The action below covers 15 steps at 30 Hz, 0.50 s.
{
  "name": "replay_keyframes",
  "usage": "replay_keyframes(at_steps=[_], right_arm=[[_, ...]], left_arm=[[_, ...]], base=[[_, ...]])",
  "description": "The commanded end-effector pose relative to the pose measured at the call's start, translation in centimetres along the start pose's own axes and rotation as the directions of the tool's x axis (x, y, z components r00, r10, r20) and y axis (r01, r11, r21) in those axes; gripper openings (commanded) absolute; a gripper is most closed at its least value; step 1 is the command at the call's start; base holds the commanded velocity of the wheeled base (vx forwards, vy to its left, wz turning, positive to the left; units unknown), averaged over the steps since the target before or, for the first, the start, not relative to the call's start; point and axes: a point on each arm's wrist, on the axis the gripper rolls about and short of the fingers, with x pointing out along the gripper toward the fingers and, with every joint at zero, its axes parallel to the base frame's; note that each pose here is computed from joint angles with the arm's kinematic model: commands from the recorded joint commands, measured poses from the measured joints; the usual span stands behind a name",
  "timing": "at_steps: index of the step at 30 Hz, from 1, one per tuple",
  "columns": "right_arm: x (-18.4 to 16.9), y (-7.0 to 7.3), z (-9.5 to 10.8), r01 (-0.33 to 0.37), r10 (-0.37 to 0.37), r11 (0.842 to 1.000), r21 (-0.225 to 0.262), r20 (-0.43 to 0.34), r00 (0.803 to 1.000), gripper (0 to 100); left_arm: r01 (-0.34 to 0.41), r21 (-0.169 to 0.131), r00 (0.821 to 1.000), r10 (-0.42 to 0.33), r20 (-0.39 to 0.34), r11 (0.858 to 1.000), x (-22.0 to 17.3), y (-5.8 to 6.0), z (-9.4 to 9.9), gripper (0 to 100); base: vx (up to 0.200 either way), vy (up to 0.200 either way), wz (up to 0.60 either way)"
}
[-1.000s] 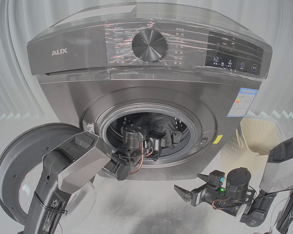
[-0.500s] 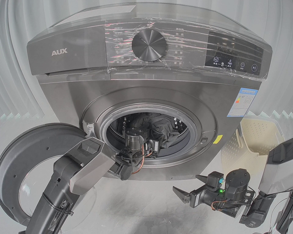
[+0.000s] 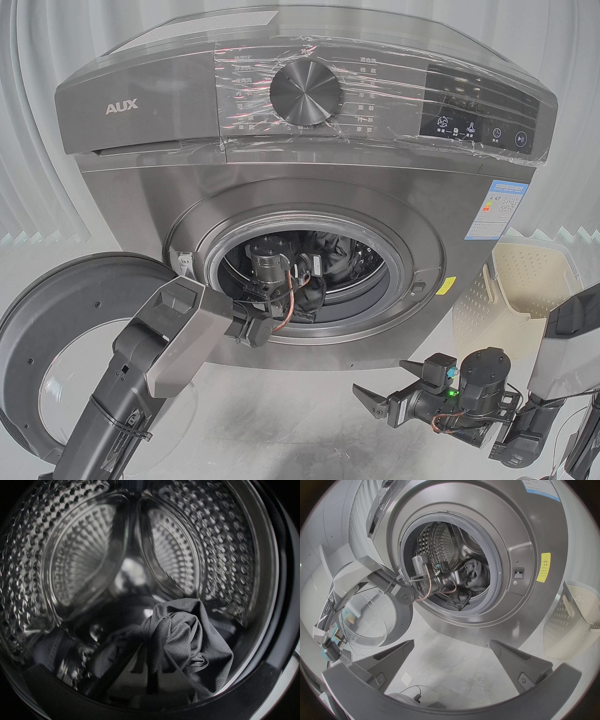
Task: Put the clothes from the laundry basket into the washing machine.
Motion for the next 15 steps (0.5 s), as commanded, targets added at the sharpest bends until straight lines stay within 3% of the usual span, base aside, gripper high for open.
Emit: replay_keyframes(at_steps=[1,4,10,11,15], right_arm=[[0.0,0.1,-0.06,-0.003,0.003,1.0,-0.002,-0.002,1.0,100],[0.0,0.1,-0.06,-0.003,0.003,1.0,-0.002,-0.002,1.0,100],[0.0,0.1,-0.06,-0.004,0.004,1.0,-0.002,-0.002,1.0,100],[-0.01,0.11,-0.02,-0.003,0.003,1.0,-0.001,0.0,1.0,100],[-0.01,0.11,-0.02,-0.005,0.005,1.0,-0.001,-0.001,1.0,100]], left_arm=[[-0.072,-0.009,0.995,0.072,0.076,0.997,1.2,2.18,1.85,0],[-0.08,-0.009,0.993,0.081,0.081,0.997,1.23,2.69,1.92,0],[-0.079,-0.012,0.994,0.079,0.081,0.997,1.23,2.61,1.78,0],[-0.076,-0.012,0.994,0.076,0.077,0.997,1.22,2.45,1.67,100],[-0.064,-0.023,0.995,0.066,0.08,0.998,1.17,1.84,1.74,100]], base=[[0.0,0.0,0.0],[0.0,0.0,0.0],[0.0,0.0,0.0],[0.0,0.0,0.0],[0.0,0.0,0.0]])
